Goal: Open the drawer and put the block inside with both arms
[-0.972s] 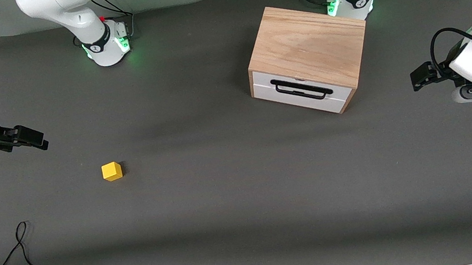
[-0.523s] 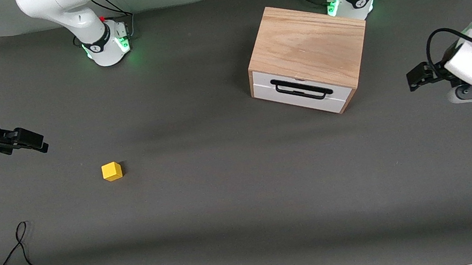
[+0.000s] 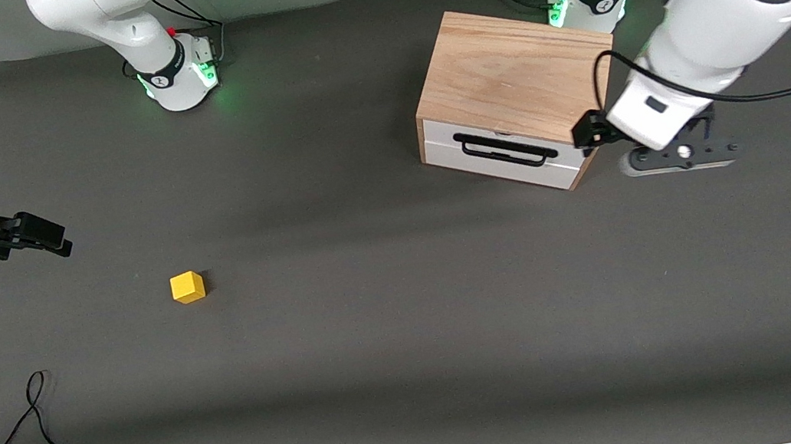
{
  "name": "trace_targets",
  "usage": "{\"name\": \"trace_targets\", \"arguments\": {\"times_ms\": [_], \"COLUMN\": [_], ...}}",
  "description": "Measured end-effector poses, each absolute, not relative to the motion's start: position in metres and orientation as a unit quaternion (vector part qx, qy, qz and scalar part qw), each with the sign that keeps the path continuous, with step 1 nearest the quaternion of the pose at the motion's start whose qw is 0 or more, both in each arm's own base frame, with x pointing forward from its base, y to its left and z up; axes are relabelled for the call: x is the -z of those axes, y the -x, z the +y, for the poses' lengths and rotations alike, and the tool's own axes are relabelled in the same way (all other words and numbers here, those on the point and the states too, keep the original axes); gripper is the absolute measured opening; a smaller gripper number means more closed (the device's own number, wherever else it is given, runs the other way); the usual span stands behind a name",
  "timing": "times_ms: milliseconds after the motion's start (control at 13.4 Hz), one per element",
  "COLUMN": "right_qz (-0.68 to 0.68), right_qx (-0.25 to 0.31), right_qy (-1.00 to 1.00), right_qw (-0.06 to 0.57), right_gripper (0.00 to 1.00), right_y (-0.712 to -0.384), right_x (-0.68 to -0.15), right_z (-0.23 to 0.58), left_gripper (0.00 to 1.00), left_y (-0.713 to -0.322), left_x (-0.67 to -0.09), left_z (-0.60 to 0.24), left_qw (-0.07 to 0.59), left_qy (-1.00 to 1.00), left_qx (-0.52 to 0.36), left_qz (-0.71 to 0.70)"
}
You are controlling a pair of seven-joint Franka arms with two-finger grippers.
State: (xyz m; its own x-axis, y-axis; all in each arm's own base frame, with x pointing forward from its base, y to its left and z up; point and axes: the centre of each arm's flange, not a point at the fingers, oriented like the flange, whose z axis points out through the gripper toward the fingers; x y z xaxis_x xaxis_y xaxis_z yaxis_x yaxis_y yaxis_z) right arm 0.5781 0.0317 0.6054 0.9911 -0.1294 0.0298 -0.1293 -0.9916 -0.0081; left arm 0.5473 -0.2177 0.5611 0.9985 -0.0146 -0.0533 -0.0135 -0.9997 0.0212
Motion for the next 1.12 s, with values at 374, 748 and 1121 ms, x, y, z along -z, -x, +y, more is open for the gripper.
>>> {"name": "trace_targets", "arguments": {"times_ms": [374, 748, 1121], "right_qz": [0.063, 0.056, 0.053], "right_qx": [0.015, 0.015, 0.015], "right_qy": [0.998, 0.998, 0.998], "right_qw": [0.003, 0.003, 0.003], "right_gripper": [1.00, 1.00, 1.00], "right_y": [-0.578, -0.578, -0.577], "right_x": [-0.606, -0.605, -0.605], "right_z": [0.034, 0.042, 0.046], "left_gripper": [1.00, 1.00, 1.00], "left_y": [-0.515, -0.505, -0.499], "left_x": [-0.547, -0.538, -0.519], "left_z": [-0.299, -0.320, -0.333], "left_qw": [0.019, 0.011, -0.023], "left_qy": [-0.996, -0.973, -0.915], "left_qx": [0.048, 0.065, 0.080], "left_qz": [0.066, 0.219, 0.394]}}
